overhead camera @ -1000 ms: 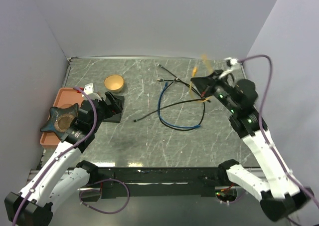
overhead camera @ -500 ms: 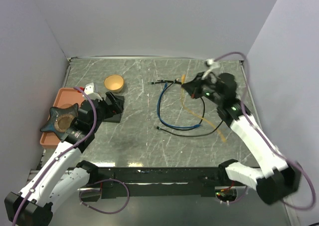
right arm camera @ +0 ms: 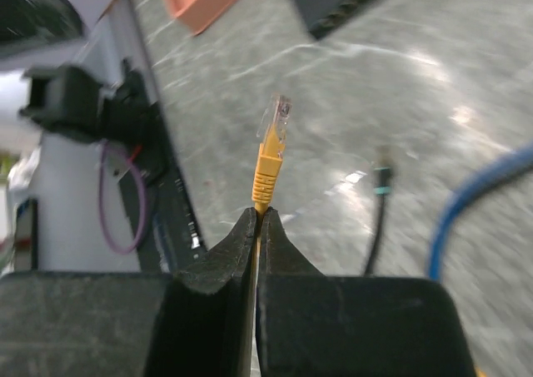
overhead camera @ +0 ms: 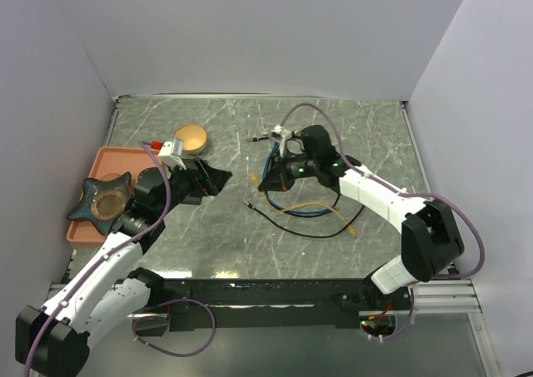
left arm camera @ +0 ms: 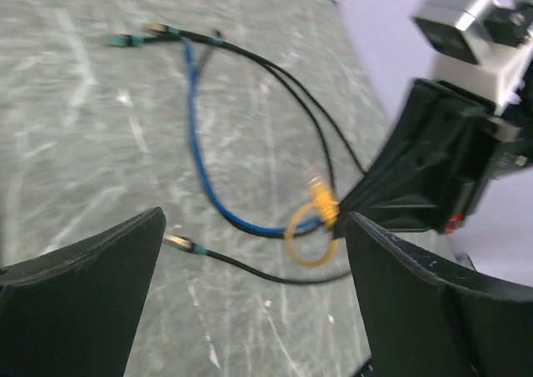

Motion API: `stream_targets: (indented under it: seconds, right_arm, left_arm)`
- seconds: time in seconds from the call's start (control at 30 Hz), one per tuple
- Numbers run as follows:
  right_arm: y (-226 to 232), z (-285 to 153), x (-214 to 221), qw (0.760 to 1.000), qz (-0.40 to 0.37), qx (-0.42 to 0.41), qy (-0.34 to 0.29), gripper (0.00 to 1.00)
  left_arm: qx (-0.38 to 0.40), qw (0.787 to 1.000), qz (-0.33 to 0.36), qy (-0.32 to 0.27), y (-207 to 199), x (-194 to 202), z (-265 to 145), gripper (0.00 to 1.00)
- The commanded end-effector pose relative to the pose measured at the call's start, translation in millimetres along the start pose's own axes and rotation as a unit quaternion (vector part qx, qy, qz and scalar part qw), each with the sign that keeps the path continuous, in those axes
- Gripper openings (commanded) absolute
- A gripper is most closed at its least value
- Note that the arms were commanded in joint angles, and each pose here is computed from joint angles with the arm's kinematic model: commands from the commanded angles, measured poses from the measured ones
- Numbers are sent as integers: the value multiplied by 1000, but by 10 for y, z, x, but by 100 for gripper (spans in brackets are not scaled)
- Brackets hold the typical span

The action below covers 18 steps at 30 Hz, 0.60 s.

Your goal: Insert the plug into the switch port

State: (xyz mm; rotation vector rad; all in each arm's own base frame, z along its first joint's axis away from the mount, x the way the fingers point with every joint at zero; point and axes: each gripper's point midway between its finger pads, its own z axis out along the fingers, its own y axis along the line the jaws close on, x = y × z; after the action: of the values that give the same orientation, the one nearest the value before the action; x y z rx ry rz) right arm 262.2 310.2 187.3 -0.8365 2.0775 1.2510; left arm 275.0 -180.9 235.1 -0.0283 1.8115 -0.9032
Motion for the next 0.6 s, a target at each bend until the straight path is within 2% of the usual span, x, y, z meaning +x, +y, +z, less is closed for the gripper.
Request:
stream_targets:
  seconds: [0.0,0.27,0.37,0.4,0.47,0.53,0.57]
  right_arm:
    - [366,133,-267,996,-65,-64,-14,0]
    - [486,249,-326,995,-63,-81,-11,0]
    - [525,264,-338,994,-65,-83,-11,0]
    - [537,264,-339,994,-66,-87,-10,0]
    - [564,265,-353,993,-65,-93,-11,0]
    - [604,269,-341,993,-66,-99,-7,0]
    - [615,268,-347,993,-67,-100,-6,0]
  left_arm:
    - [116,993,10,3,-414,-36,44,97]
    - [139,990,3,16,-458,32,102,97]
    - [152,988,3,24,-490,62,121,89]
    - [155,988,3,26,-497,67,128,82]
    - [157,987,0,32,-493,92,154,75]
    - [154,987,-4,34,-476,103,186,73]
    - [156,987,-5,34,-479,105,190,70]
